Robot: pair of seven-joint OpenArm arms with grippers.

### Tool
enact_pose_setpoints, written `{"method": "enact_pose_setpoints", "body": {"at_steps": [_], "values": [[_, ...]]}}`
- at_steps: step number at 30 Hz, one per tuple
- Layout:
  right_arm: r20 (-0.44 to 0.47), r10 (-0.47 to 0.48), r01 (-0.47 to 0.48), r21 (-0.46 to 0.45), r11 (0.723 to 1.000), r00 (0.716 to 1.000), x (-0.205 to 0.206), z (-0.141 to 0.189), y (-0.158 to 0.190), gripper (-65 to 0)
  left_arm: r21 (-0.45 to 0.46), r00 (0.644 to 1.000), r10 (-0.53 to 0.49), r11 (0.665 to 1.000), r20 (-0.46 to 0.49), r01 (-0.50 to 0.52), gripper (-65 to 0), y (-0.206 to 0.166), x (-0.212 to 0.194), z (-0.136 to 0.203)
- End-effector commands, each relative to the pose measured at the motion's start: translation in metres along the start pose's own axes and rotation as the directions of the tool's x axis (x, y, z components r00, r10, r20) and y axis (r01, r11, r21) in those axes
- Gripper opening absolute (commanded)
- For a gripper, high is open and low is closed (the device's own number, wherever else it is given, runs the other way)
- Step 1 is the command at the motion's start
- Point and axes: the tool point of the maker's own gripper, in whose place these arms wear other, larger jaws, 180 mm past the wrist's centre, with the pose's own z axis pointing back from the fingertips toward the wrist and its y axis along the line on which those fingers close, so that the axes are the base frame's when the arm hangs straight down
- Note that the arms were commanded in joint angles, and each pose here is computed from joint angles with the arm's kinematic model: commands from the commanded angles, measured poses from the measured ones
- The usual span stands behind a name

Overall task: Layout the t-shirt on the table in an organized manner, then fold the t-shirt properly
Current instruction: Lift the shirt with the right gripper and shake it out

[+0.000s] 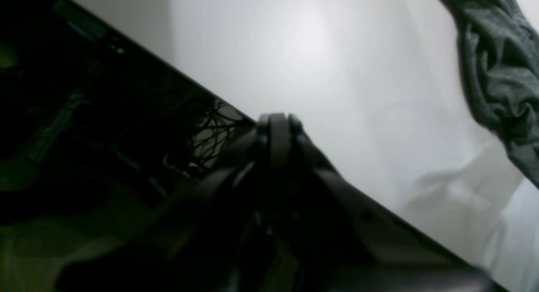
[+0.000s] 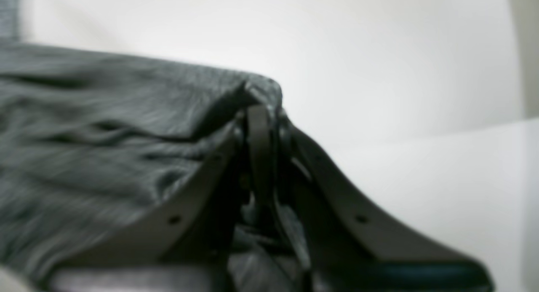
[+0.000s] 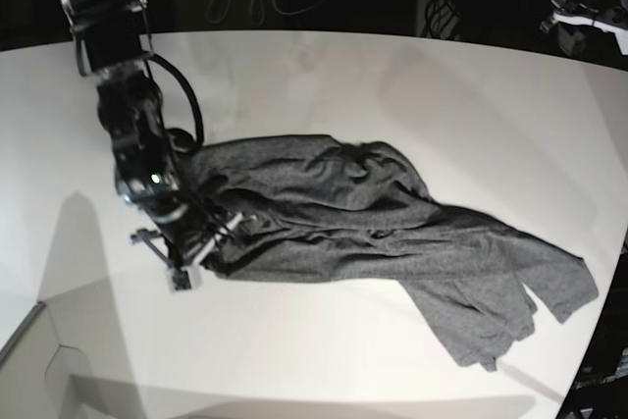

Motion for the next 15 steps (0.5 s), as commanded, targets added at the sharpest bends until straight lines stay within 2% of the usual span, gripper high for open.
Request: {"method": "enact_pose_setpoints", "body": {"at_steps": [1,8,10,15], "values": [[0.069,0.01,-0.011,0.016,1.0,0.998,0.021,0.013,0.005,-65.0,-0.003,1.0,-0.013,1.0,0.028,0.013,-65.0,0.0,0.008,0.003],[0.159,-0.02,-0.002,0.135,0.991,0.987,0.018,0.099,0.061,-65.0,-0.009,0.999,-0.014,1.0,0.036,0.014,-65.0,-0.003,0.011,0.002],[0.145,-0.039,0.015,0.167,0.986,0.989,0.006,0.115,0.075,-65.0,-0.006,0.999,-0.018,1.0,0.033,0.018,-65.0,-0.002,0.011,0.003],[0.058,-0.092,0.075,0.248,0.966,0.994,-0.036,0.132,0.112,-65.0,-0.002,0.999,-0.023,1.0,0.03,0.023,-65.0,0.0,0.01,0.004]]}}
